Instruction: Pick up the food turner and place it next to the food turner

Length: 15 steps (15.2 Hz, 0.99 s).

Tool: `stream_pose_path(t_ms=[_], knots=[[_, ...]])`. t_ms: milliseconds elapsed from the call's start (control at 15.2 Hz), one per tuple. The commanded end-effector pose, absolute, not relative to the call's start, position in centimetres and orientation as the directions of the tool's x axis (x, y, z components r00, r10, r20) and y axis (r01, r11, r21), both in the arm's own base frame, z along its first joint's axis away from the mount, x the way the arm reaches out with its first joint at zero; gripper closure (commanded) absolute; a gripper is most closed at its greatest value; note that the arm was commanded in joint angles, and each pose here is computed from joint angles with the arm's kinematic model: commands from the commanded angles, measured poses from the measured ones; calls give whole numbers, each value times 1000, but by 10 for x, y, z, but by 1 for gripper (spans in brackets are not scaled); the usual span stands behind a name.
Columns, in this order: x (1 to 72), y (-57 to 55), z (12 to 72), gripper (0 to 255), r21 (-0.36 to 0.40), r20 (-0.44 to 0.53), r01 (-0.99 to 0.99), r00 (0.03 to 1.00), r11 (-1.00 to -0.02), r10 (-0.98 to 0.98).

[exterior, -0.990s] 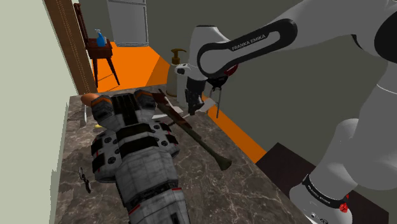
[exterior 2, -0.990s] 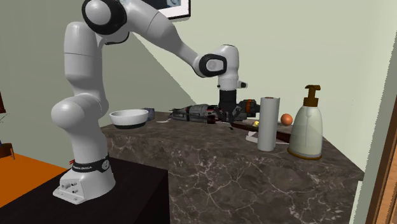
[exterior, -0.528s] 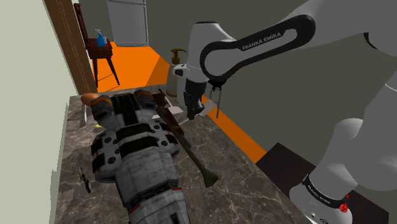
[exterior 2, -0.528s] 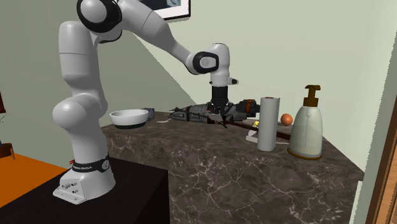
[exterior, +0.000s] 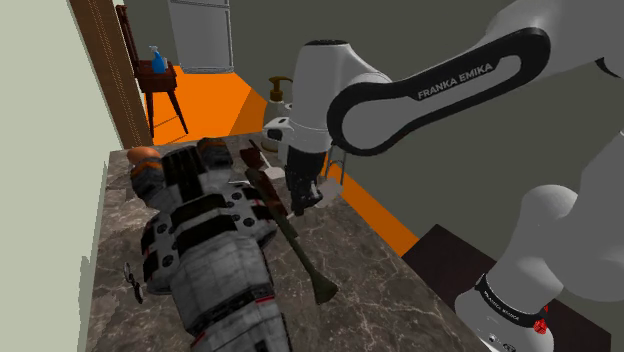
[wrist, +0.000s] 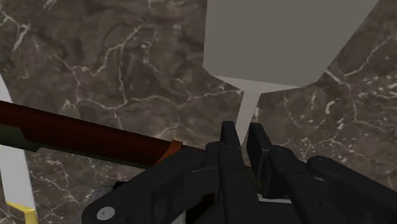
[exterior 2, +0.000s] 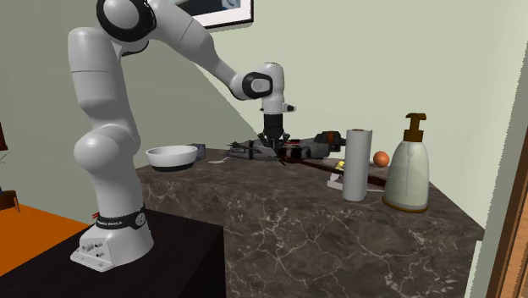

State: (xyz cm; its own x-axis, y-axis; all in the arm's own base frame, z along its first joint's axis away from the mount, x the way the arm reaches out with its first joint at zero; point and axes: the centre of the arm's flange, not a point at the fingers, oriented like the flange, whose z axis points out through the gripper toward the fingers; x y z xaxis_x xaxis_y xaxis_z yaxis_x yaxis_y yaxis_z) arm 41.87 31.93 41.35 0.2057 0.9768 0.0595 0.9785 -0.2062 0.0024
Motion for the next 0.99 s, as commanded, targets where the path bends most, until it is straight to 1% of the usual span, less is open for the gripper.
stream_pose_path(t_ms=[0, 660, 924], knots=[[399, 341, 414, 255, 3, 60, 978, 206, -206, 977], [304, 432, 415, 255, 3, 60, 978, 206, -206, 977], [301, 434, 399, 255, 3, 60, 978, 206, -206, 977]])
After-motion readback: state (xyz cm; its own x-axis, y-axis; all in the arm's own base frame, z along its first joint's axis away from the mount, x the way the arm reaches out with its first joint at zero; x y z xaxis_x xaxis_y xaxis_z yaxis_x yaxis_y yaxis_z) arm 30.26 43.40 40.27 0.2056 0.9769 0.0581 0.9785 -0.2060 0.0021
